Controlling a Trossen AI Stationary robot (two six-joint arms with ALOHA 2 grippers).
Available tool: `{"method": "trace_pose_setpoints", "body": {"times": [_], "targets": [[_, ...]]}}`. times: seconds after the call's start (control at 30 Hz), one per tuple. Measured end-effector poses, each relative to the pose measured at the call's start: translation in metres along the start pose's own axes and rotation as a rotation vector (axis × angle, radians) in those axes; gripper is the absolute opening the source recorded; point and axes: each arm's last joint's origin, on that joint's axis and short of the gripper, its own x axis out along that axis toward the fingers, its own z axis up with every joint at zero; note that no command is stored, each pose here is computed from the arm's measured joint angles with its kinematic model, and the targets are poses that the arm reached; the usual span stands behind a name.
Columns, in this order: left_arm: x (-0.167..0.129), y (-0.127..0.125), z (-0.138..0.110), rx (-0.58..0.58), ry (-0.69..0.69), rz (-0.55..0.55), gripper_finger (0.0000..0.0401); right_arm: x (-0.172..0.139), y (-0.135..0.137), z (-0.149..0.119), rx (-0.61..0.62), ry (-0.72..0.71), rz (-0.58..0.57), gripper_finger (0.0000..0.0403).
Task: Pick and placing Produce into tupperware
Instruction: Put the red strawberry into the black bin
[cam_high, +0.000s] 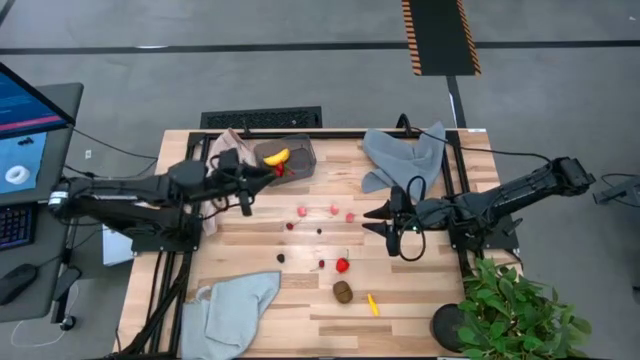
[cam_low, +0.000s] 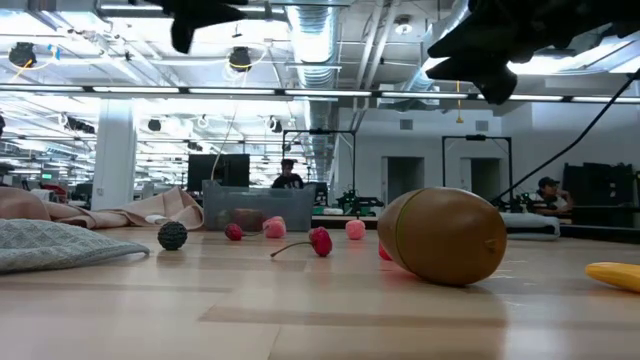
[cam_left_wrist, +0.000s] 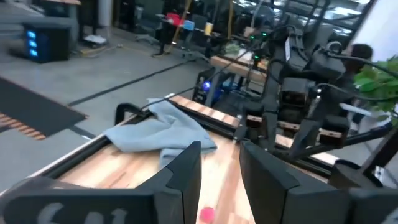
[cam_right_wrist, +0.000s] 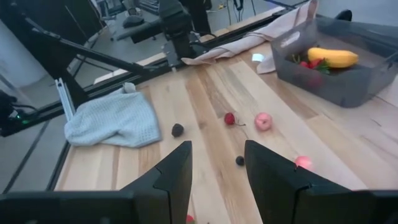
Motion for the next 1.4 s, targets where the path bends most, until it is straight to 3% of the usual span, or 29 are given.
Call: {"method": "trace_pose_setpoints", "body": {"times": [0.17,0.37,0.7,1.1,1.4], "targets": [[-0.017,-0.012,-0.007,0.022,0.008,0.064,0.0099,0.005,-0.001,-0.004,0.067,0.026,-0.014,0.0166],[-0.032,-0.019,-0.033,-0.008,0.000,0.005,0.0099,0.029,-0.008,-0.024,0.174,0.181,-0.024,0.0168],[-0.052,-0.015,-0.077,-0.066,0.009,-0.096,0.0099,0.051,-0.011,-0.043,0.309,0.294,-0.009,0.0156],[-0.057,-0.029,-0.089,0.016,0.061,-0.193,0.0099,0.067,-0.003,-0.066,0.595,0.421,0.022,0.0164],[-0.059,-0.036,-0.094,0.037,0.078,-0.202,0.0099,0.080,-0.002,-0.083,0.658,0.445,-0.010,0.0160]]}}
